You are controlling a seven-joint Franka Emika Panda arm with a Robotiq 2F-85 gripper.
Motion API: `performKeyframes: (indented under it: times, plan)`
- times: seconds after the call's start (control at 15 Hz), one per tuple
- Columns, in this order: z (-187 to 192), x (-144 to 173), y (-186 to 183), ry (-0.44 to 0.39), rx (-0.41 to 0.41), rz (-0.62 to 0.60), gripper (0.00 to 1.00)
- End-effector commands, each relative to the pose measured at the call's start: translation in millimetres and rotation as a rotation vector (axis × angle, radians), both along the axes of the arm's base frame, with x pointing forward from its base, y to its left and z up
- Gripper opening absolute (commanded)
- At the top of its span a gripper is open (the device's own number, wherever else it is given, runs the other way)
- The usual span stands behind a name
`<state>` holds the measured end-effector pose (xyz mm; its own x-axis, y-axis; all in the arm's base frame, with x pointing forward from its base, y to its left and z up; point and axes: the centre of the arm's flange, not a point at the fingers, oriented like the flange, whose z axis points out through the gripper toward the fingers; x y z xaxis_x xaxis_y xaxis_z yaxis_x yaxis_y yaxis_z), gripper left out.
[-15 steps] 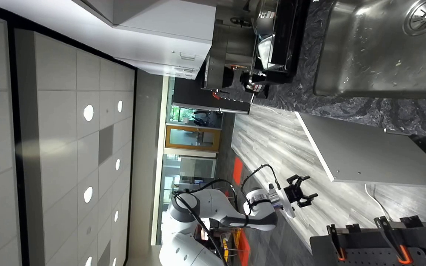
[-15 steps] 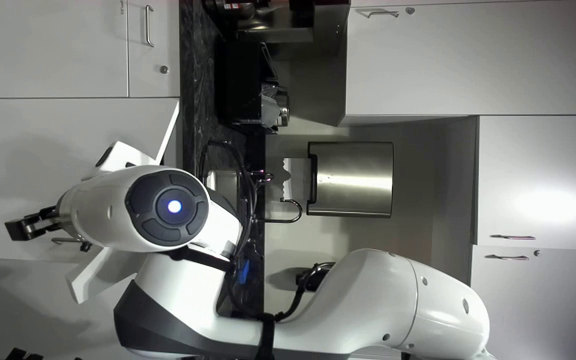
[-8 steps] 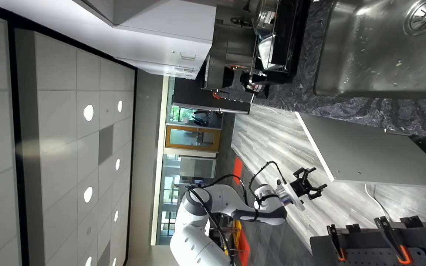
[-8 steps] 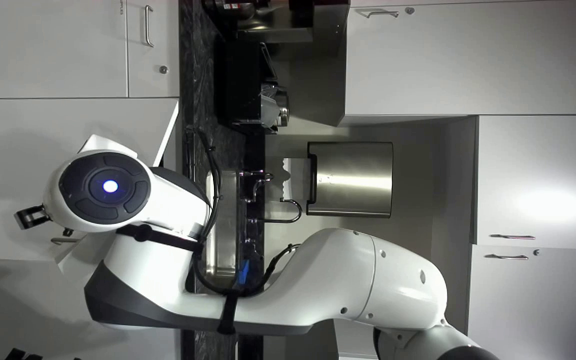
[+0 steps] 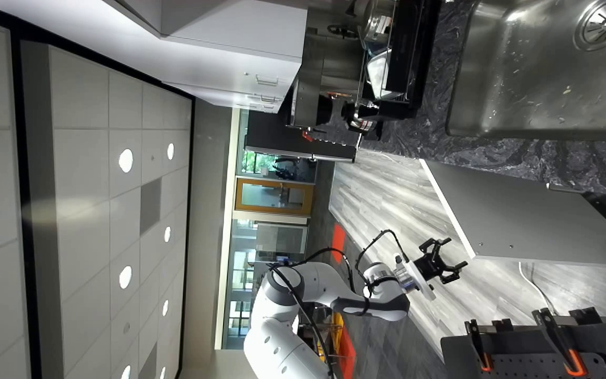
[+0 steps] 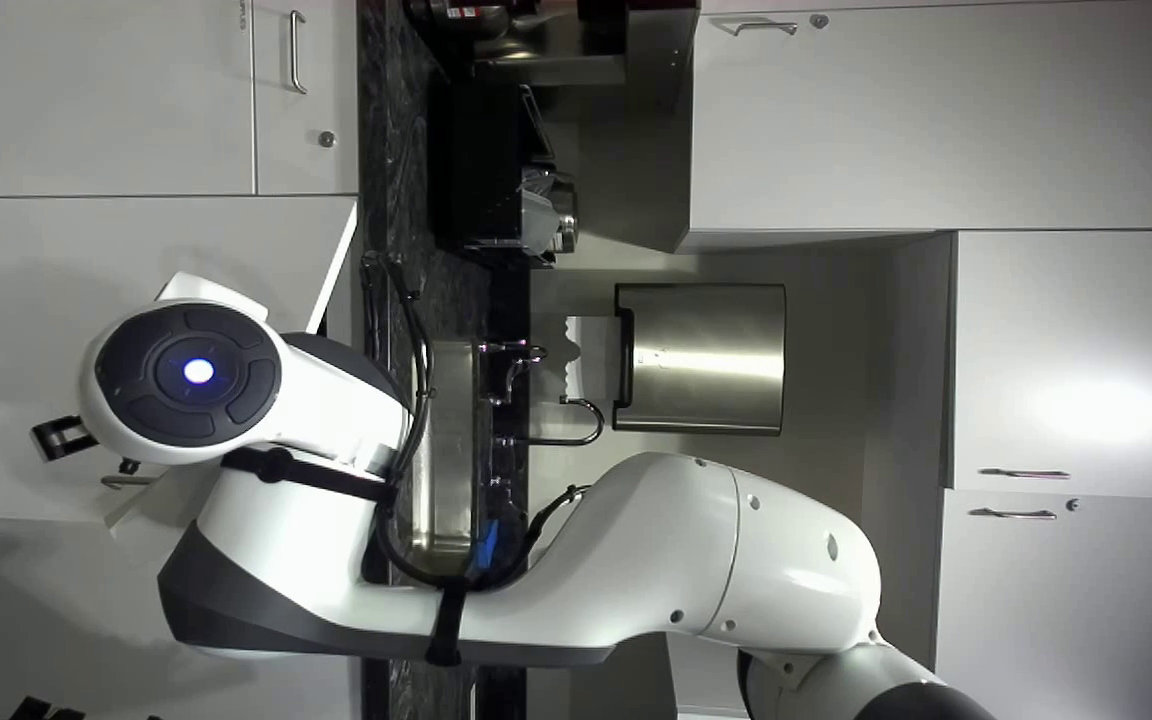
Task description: Close the bottom door of the white cabinet.
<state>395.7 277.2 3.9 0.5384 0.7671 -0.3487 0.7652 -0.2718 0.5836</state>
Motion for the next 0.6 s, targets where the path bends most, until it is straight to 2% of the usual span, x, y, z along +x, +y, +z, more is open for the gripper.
performKeyframes:
  times: [0.0,0.07,0.13,0.27,0.53]
  plan:
    - [-6.7,9.2,-4.7,-0.018,-0.009,-0.014,1.00]
    - [-9.8,12.8,-8.8,-0.025,-0.012,-0.013,1.00]
    - [-12.4,17.0,-12.8,-0.031,-0.014,-0.016,0.75]
    - [-16.8,24.3,-19.7,-0.046,-0.023,-0.010,0.66]
    - [-28.3,38.5,-34.4,-0.057,-0.055,0.003,0.34]
